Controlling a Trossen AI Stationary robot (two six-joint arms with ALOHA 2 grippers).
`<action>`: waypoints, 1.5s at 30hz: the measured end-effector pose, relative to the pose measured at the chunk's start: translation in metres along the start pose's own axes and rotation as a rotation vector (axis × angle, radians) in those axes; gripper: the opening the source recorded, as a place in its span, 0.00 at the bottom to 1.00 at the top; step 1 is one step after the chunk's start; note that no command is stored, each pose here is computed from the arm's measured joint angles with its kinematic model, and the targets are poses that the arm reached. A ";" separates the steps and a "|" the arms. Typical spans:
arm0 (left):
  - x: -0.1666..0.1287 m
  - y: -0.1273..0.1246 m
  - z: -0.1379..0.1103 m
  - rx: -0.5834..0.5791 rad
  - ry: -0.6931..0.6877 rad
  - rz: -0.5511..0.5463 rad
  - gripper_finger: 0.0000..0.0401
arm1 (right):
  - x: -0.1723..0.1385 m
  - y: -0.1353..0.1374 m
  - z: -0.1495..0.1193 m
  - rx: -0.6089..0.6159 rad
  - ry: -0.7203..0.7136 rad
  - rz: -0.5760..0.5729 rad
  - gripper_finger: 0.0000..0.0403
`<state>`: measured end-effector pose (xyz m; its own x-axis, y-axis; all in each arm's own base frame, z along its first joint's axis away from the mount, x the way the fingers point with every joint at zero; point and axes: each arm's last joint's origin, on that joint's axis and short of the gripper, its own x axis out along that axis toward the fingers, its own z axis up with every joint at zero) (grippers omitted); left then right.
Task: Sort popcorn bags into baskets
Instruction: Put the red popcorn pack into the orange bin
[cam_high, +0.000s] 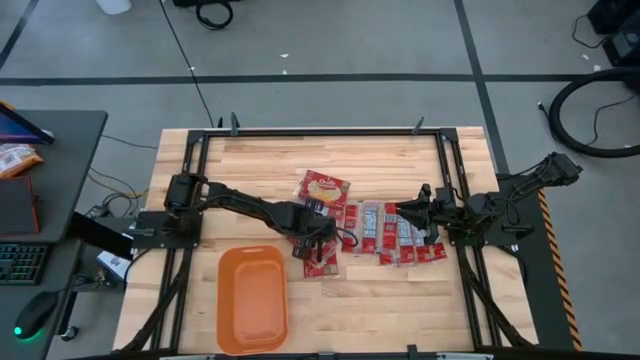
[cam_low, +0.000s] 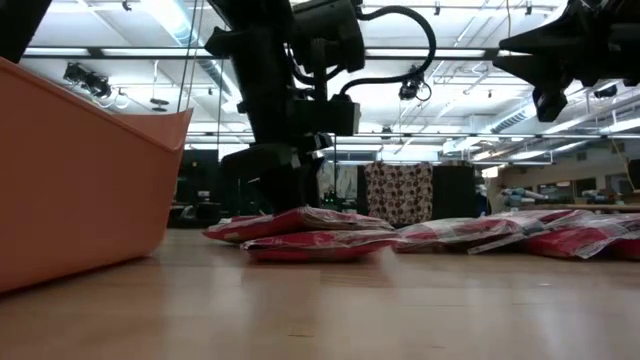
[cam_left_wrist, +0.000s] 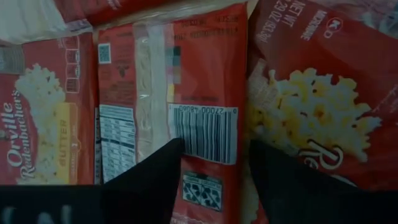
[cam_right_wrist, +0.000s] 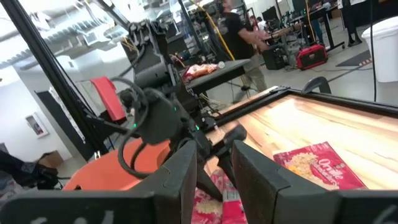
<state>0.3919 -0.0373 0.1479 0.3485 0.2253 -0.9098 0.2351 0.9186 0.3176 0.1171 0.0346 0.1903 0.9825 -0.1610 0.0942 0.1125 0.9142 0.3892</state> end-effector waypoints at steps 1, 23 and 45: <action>0.000 0.000 0.000 0.000 0.001 -0.001 0.42 | 0.000 0.000 0.000 -0.003 0.003 -0.001 0.27; -0.040 0.012 0.002 -0.001 -0.094 0.041 0.02 | 0.000 0.000 0.000 -0.007 0.004 0.001 0.27; -0.213 -0.035 -0.016 0.459 -0.587 -0.064 0.02 | 0.001 0.000 -0.001 -0.088 0.008 -0.011 0.27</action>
<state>0.2948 -0.1124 0.3257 0.7184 -0.1523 -0.6787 0.5814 0.6670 0.4658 0.1181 0.0346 0.1891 0.9822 -0.1687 0.0824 0.1359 0.9417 0.3079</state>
